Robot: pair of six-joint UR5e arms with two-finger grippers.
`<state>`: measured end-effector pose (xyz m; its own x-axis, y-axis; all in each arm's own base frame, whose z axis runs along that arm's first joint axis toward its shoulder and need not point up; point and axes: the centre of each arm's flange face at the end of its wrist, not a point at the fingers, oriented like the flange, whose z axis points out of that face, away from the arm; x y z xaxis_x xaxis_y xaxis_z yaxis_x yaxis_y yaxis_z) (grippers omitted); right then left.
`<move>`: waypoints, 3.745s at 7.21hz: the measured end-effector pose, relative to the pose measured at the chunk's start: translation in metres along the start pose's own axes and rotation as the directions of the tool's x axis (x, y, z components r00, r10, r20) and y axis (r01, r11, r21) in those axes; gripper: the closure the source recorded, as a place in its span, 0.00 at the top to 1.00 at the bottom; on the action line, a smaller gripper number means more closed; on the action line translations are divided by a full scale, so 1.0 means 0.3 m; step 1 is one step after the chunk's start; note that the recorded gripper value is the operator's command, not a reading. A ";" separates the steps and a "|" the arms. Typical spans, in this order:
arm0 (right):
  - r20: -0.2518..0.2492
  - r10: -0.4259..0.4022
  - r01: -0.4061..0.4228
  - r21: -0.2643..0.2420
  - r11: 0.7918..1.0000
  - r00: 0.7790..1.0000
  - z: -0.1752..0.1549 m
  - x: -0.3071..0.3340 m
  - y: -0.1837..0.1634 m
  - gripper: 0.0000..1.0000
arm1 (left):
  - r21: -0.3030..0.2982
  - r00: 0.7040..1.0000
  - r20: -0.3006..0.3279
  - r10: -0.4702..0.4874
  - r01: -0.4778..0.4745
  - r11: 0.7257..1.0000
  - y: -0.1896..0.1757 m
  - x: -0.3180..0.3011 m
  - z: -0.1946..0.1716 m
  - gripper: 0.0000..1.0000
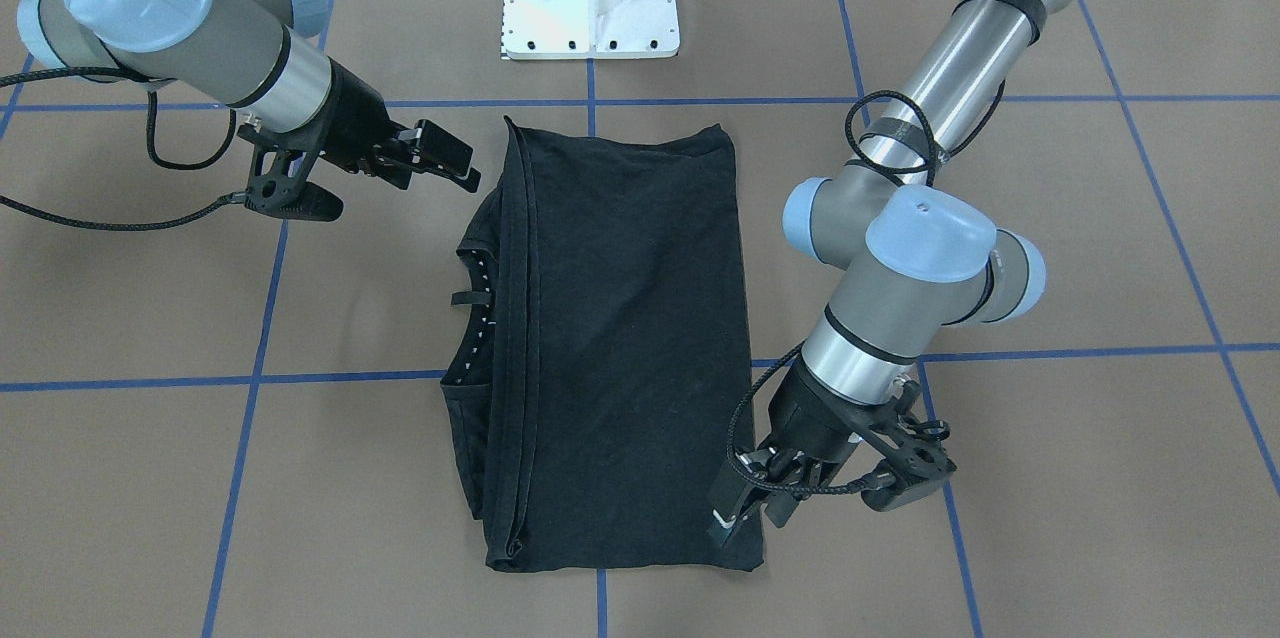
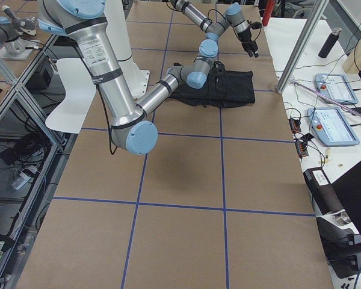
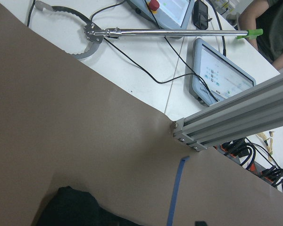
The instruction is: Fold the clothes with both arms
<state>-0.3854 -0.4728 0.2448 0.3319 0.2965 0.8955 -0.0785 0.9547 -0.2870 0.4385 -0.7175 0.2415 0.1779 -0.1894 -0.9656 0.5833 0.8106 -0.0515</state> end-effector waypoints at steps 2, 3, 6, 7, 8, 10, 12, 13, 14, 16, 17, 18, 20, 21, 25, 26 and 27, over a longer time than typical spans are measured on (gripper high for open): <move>-0.007 -0.045 0.045 0.057 0.997 0.999 0.105 -0.056 0.078 0.99 | -0.078 0.999 -0.023 0.045 -0.046 0.996 -0.016 -0.106 -0.107 1.00; -0.013 -0.063 0.063 0.056 0.996 0.998 0.157 -0.070 0.129 0.99 | -0.103 0.998 -0.032 0.049 -0.052 0.993 -0.024 -0.177 -0.173 1.00; -0.106 -0.139 0.148 0.085 0.985 0.985 0.377 -0.047 0.316 0.99 | -0.122 0.997 -0.024 0.079 -0.082 0.989 -0.039 -0.345 -0.263 1.00; -0.185 -0.164 0.181 0.076 0.981 0.969 0.420 -0.051 0.351 0.99 | -0.123 0.995 -0.015 0.099 -0.101 0.987 -0.040 -0.390 -0.268 1.00; -0.259 -0.186 0.208 0.060 0.976 0.948 0.444 -0.079 0.380 0.98 | -0.124 0.994 -0.009 0.108 -0.108 0.986 -0.039 -0.416 -0.269 1.00; -0.335 -0.211 0.240 0.045 0.970 0.918 0.484 -0.119 0.430 0.67 | -0.124 0.994 -0.002 0.111 -0.110 0.986 -0.039 -0.441 -0.271 1.00; -0.401 -0.253 0.287 0.028 0.957 0.881 0.527 -0.114 0.461 0.56 | -0.125 0.994 0.000 0.110 -0.110 0.986 -0.038 -0.449 -0.273 1.00; -0.439 -0.287 0.320 0.001 0.947 0.851 0.534 -0.120 0.468 0.48 | -0.125 0.994 0.000 0.111 -0.110 0.986 -0.037 -0.450 -0.273 1.00; -0.469 -0.322 0.351 -0.027 0.936 0.822 0.538 -0.132 0.474 0.46 | -0.125 0.994 0.000 0.111 -0.110 0.986 -0.036 -0.450 -0.273 1.00; -0.499 -0.362 0.390 -0.050 0.919 0.787 0.566 -0.136 0.500 0.46 | -0.125 0.994 0.000 0.111 -0.110 0.986 -0.036 -0.451 -0.273 1.00; -0.511 -0.373 0.405 -0.053 0.913 0.774 0.590 -0.132 0.517 0.46 | -0.126 0.994 0.002 0.110 -0.109 0.986 -0.036 -0.455 -0.273 1.00; -0.521 -0.383 0.417 -0.056 0.907 0.763 0.610 -0.128 0.527 0.46 | -0.126 0.994 0.004 0.109 -0.108 0.986 -0.036 -0.461 -0.273 1.00; -0.539 -0.392 0.429 -0.062 0.901 0.746 0.637 -0.114 0.522 0.46 | -0.127 0.994 0.008 0.108 -0.106 0.986 -0.035 -0.471 -0.272 1.00; -0.547 -0.391 0.429 -0.064 0.901 0.740 0.649 -0.105 0.516 0.46 | -0.127 0.994 0.008 0.108 -0.106 0.986 -0.034 -0.472 -0.271 1.00; -0.566 -0.392 0.437 -0.062 0.897 0.725 0.637 -0.081 0.457 0.47 | -0.130 0.994 0.009 0.106 -0.104 0.986 -0.026 -0.473 -0.267 1.00; -0.569 -0.393 0.440 -0.060 0.896 0.723 0.629 -0.077 0.439 0.47 | -0.131 0.994 0.009 0.105 -0.103 0.986 -0.024 -0.473 -0.266 1.00; -0.571 -0.391 0.440 -0.056 0.896 0.722 0.621 -0.075 0.423 0.47 | -0.131 0.995 0.009 0.104 -0.102 0.986 -0.022 -0.473 -0.265 1.00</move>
<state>-0.5778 -0.3536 0.2515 0.8068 -0.1730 0.5650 0.1288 0.9847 0.1177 0.3464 -0.6518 0.3585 0.2451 -0.1094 -0.9633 0.4529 0.8914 0.0140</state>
